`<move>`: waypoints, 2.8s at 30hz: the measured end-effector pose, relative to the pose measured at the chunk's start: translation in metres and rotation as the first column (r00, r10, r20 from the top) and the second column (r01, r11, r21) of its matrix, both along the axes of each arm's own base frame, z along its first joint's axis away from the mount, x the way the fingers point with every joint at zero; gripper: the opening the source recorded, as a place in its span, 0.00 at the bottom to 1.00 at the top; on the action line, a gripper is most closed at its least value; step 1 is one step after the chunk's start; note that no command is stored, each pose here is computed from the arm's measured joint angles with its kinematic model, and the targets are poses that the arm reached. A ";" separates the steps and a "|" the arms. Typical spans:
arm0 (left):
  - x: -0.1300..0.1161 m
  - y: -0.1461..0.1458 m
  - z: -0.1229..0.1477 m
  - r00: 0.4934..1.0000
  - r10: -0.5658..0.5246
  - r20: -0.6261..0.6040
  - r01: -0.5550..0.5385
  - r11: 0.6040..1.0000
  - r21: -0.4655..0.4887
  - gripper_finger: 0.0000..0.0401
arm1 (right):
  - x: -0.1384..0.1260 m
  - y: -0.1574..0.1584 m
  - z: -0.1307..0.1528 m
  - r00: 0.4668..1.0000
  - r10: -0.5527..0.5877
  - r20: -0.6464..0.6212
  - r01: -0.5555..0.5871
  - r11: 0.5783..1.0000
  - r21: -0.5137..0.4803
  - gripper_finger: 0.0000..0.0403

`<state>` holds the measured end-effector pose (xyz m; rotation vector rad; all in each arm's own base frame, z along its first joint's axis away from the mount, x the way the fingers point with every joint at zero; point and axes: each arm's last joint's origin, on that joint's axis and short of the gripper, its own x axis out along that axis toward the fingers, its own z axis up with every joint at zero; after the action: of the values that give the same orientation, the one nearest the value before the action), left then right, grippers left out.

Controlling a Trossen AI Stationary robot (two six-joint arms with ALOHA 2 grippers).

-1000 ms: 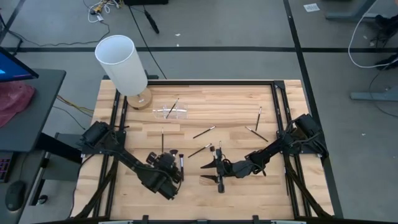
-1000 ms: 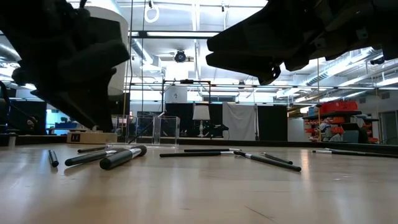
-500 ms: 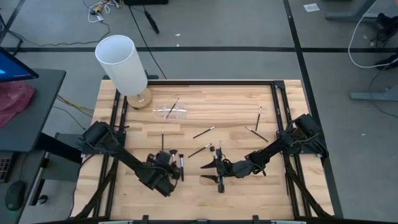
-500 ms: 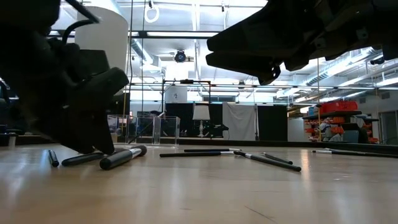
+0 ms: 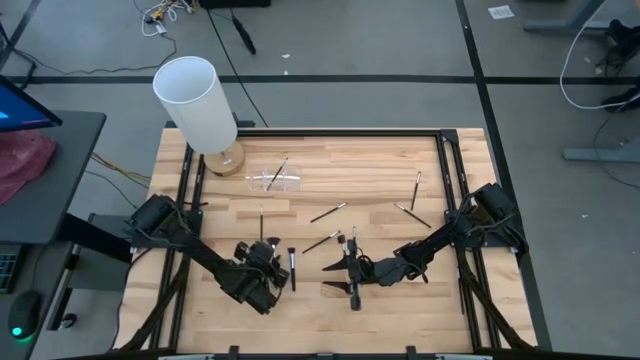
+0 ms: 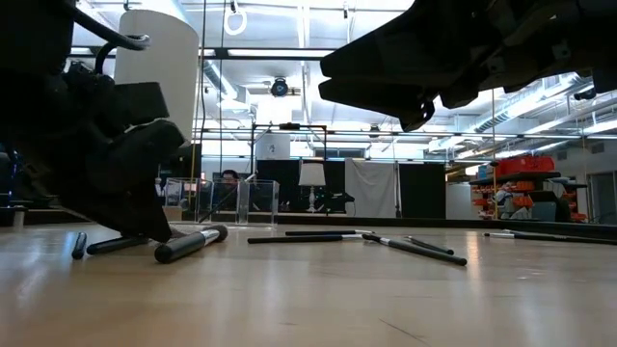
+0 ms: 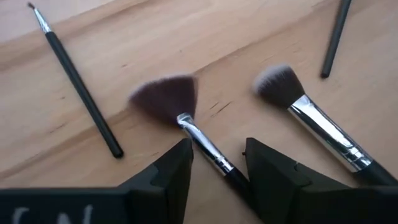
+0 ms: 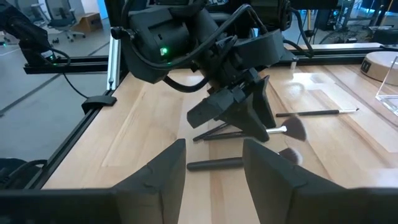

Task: Put items in baskets/containers
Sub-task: Put the highlighter brush into the transparent organizer

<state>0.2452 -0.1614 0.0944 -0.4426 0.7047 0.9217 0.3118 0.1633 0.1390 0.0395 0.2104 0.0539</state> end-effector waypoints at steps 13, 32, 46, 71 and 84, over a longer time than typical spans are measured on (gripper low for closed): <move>-0.005 -0.009 -0.002 0.983 -0.163 -0.084 0.168 0.985 0.049 0.08 | 0.000 0.000 0.000 1.000 0.000 0.000 0.000 1.000 0.000 0.40; -0.009 -0.012 -0.004 0.982 -0.169 -0.082 0.174 0.983 0.060 0.04 | -0.001 0.001 0.000 1.000 0.004 0.000 -0.004 1.000 0.000 0.40; -0.029 -0.028 0.013 0.975 -0.222 -0.028 0.224 0.971 0.084 0.01 | -0.001 0.001 0.000 1.000 0.003 0.000 -0.003 1.000 0.004 0.40; -0.055 -0.017 0.021 0.966 -0.255 0.032 0.248 0.958 0.144 0.31 | 0.000 0.001 0.001 1.000 0.000 0.006 0.000 1.000 0.020 0.40; -0.086 0.002 -0.005 0.851 -0.489 0.191 0.456 0.868 0.196 0.39 | 0.000 0.000 0.001 1.000 -0.012 0.004 0.012 0.998 0.056 0.40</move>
<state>0.1596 -0.1599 0.0894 -0.2248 0.4911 0.4350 0.3121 0.1629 0.1398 0.0966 0.2044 0.0480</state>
